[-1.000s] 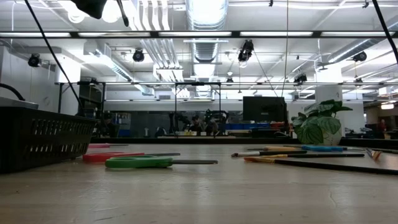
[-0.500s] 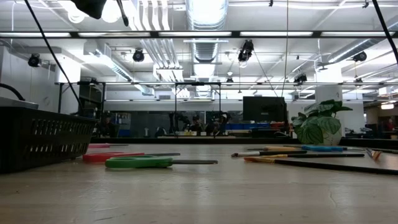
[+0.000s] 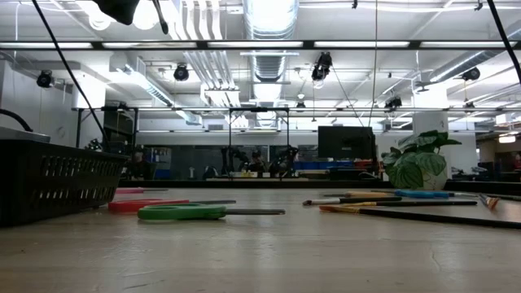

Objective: Pick & Place Paint Supplies
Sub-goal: Put the silver paint brush into the transparent bin

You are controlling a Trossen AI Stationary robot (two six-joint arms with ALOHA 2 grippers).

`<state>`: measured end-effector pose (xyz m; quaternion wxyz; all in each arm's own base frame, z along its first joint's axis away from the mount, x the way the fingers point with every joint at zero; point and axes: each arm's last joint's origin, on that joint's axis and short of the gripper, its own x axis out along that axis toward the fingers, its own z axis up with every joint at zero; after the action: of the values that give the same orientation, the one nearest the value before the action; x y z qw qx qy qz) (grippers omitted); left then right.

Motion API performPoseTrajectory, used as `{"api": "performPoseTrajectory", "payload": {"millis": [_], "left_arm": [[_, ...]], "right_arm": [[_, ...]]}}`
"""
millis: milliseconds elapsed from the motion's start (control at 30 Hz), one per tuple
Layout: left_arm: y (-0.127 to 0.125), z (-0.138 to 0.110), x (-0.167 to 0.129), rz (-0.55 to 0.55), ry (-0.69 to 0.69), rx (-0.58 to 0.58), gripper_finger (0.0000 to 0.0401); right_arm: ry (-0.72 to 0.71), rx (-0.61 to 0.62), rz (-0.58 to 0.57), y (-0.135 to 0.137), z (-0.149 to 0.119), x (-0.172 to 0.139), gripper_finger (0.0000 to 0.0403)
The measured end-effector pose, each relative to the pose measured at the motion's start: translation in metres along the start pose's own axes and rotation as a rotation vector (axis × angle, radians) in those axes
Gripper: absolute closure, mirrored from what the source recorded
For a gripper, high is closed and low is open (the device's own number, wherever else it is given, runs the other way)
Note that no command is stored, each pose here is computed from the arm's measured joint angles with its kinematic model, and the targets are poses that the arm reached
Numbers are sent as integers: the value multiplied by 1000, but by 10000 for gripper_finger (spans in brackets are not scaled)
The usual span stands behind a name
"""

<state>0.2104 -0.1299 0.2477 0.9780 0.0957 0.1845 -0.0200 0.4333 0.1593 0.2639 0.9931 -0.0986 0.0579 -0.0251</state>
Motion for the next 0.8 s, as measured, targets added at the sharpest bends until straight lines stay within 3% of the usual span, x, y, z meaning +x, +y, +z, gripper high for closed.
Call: {"api": "performPoseTrajectory", "payload": {"millis": [367, 800], "left_arm": [[0, 0, 0, 0, 0, -3, 393], [0, 0, 0, 0, 0, -1, 393]], "right_arm": [[-1, -4, 0, 0, 0, 0, 385], [-2, -119, 1, 1, 0, 0, 385]]}}
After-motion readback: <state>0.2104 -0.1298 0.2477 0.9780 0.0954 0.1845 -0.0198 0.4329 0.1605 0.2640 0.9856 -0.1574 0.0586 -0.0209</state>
